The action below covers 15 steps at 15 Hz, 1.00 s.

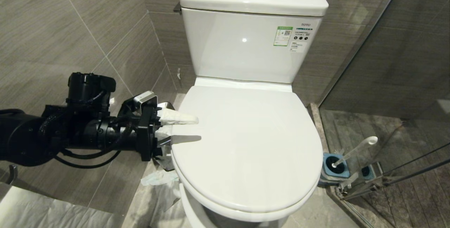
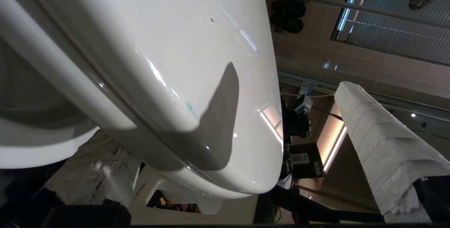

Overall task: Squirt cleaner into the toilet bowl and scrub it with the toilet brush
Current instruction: Use the left hand to lift the toilet lid slightly

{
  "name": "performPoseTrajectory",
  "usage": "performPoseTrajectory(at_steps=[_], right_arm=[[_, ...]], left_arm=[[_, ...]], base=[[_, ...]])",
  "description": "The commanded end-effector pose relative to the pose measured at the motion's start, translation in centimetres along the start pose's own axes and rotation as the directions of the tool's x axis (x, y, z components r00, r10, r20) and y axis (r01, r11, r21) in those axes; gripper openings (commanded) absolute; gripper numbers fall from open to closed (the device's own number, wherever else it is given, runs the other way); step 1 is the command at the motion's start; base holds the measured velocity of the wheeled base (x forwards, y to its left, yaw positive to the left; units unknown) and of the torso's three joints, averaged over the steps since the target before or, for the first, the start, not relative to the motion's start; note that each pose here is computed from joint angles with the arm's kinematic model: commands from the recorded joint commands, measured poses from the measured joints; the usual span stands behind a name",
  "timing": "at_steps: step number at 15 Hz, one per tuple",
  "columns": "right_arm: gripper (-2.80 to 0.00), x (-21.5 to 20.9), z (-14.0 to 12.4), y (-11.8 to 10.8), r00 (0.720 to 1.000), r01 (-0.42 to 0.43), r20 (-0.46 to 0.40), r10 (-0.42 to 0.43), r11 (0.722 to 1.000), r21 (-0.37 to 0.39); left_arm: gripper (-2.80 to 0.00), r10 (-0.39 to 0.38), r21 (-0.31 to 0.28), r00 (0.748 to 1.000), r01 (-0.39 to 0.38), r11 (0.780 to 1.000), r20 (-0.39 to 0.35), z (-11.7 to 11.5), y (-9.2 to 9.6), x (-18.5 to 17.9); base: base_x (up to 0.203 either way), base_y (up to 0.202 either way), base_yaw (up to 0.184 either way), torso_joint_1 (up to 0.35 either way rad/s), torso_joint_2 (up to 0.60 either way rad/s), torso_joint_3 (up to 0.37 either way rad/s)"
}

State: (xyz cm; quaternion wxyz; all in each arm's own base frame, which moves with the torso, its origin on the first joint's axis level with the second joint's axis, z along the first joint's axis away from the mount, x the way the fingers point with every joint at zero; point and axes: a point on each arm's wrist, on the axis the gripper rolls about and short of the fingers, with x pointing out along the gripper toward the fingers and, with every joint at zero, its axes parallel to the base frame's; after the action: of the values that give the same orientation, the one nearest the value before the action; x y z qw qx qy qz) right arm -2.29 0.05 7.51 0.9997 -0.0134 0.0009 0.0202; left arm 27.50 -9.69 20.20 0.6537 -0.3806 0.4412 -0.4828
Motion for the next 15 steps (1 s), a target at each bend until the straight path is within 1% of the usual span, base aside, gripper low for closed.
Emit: performPoseTrajectory(at_steps=[1,4,8,10,15], right_arm=[[-2.8,0.0,0.0,0.0,1.0,-0.001,-0.001,0.001,1.0,-0.001],[-2.8,0.0,0.0,0.0,1.0,-0.001,-0.001,0.001,1.0,-0.001],[-2.8,0.0,0.0,0.0,1.0,-0.001,-0.001,0.001,1.0,-0.001],[-2.8,0.0,0.0,0.0,1.0,-0.001,-0.001,0.001,1.0,-0.001],[-2.8,0.0,0.0,0.0,1.0,-0.001,-0.001,0.001,1.0,-0.001]], left_arm=[[0.0,-0.016,0.031,1.0,0.016,0.999,0.01,0.2,-1.1,-0.3],[0.0,-0.034,0.046,0.999,0.033,0.998,0.025,0.7,-2.4,-0.6],[0.0,-0.067,0.004,0.997,0.067,0.998,0.05,1.4,-4.8,-1.2],[0.0,-0.079,0.015,0.995,0.078,0.997,0.058,1.5,-5.7,-1.5],[0.0,-0.102,0.052,0.994,0.099,0.994,0.051,1.2,-7.1,-1.4]], base=[[0.0,0.0,0.0,0.0,0.0,0.0],[0.0,0.0,0.0,0.0,0.0,0.0],[0.0,0.0,0.0,0.0,0.0,0.0],[0.0,0.0,0.0,0.0,0.0,0.0],[0.0,0.0,0.0,0.0,0.0,0.0]])
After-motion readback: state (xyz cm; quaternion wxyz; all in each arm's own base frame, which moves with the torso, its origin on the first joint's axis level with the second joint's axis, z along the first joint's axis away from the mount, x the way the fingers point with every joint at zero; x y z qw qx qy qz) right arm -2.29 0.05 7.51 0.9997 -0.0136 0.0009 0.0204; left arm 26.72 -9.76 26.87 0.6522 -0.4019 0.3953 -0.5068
